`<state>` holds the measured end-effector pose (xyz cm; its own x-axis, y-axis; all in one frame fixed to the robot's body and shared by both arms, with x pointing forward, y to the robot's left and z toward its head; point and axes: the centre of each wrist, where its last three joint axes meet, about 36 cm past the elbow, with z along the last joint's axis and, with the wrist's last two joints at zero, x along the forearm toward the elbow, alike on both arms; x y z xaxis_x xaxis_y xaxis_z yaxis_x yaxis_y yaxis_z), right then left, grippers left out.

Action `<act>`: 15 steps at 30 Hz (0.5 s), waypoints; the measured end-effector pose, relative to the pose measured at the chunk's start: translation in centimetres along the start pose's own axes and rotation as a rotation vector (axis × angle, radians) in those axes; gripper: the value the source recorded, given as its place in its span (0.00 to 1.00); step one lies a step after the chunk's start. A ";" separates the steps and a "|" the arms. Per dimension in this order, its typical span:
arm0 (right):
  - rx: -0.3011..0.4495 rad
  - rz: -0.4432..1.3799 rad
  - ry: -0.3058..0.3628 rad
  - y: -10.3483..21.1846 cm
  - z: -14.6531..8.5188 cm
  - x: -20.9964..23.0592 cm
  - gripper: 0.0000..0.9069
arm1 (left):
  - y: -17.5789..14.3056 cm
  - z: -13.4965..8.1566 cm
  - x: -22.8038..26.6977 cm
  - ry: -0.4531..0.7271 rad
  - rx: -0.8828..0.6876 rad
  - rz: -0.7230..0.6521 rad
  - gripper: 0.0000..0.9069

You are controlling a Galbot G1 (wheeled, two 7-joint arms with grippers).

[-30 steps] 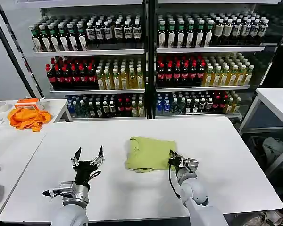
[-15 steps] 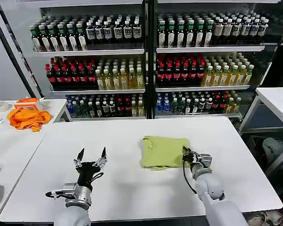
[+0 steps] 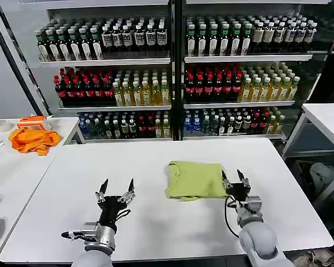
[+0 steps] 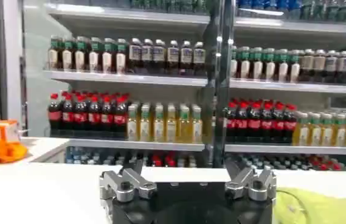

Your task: Fold and organize the clothes.

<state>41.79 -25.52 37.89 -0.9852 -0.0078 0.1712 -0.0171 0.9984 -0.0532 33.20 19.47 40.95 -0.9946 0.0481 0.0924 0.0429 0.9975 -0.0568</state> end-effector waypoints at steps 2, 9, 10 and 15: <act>0.011 0.005 -0.015 -0.3 0.1 1.3 1.00 | -0.5 0.0 0.2 -0.002 0.003 0.009 1.00; 0.036 0.012 -0.033 -1.6 0.3 5.9 1.00 | -1.9 -0.1 0.8 0.003 0.011 0.041 1.00; 0.038 0.012 -0.032 -1.7 0.3 6.5 1.00 | -2.0 -0.1 0.9 0.004 0.012 0.045 1.00; 0.049 0.013 -0.035 -2.2 0.1 9.1 1.00 | -2.7 -0.1 1.5 0.008 0.018 0.060 1.00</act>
<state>32.89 -27.79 39.46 -0.9908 0.0027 0.1355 -0.0114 0.9946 -0.1035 31.65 16.83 41.35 -0.9894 0.1082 0.0966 0.1007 0.9917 -0.0803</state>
